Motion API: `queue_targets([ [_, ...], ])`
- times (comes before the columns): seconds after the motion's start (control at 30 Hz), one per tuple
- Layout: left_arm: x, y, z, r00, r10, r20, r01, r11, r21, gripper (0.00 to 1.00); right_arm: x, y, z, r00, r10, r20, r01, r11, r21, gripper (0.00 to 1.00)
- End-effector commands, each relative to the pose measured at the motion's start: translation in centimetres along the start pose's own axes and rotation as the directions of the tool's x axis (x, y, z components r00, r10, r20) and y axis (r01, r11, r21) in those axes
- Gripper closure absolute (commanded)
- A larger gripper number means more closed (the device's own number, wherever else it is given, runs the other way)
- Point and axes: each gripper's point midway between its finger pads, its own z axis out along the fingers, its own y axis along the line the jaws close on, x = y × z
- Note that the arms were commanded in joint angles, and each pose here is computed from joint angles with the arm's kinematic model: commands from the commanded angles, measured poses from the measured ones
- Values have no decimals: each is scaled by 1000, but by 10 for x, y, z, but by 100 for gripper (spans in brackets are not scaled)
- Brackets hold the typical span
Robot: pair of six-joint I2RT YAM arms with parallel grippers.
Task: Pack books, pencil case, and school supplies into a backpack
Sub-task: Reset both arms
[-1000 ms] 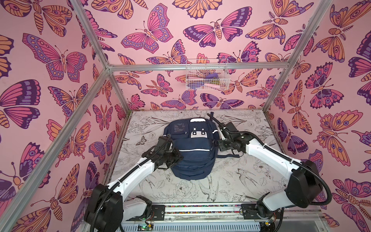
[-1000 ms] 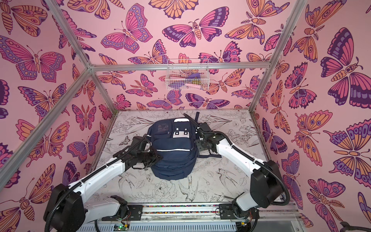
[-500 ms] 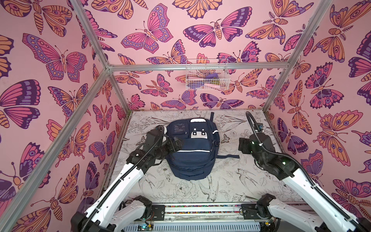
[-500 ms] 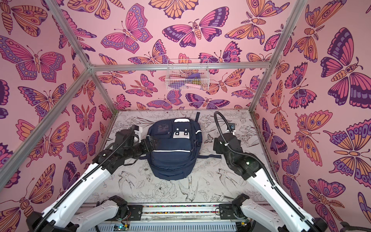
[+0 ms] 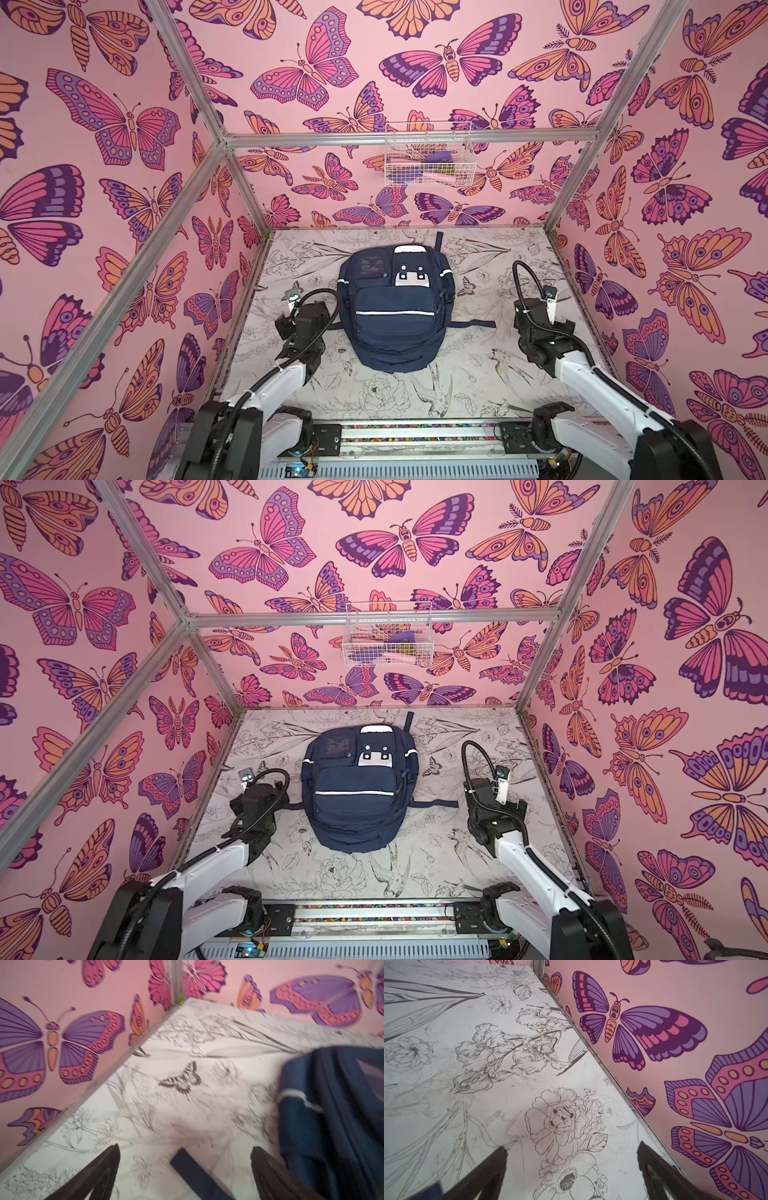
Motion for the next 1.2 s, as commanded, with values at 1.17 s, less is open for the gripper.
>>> queue_targets([
  [1.17, -6, 32, 52, 989, -79, 123, 97, 985, -145, 0, -25, 96, 57, 979, 140, 148, -34, 829, -558, 1],
])
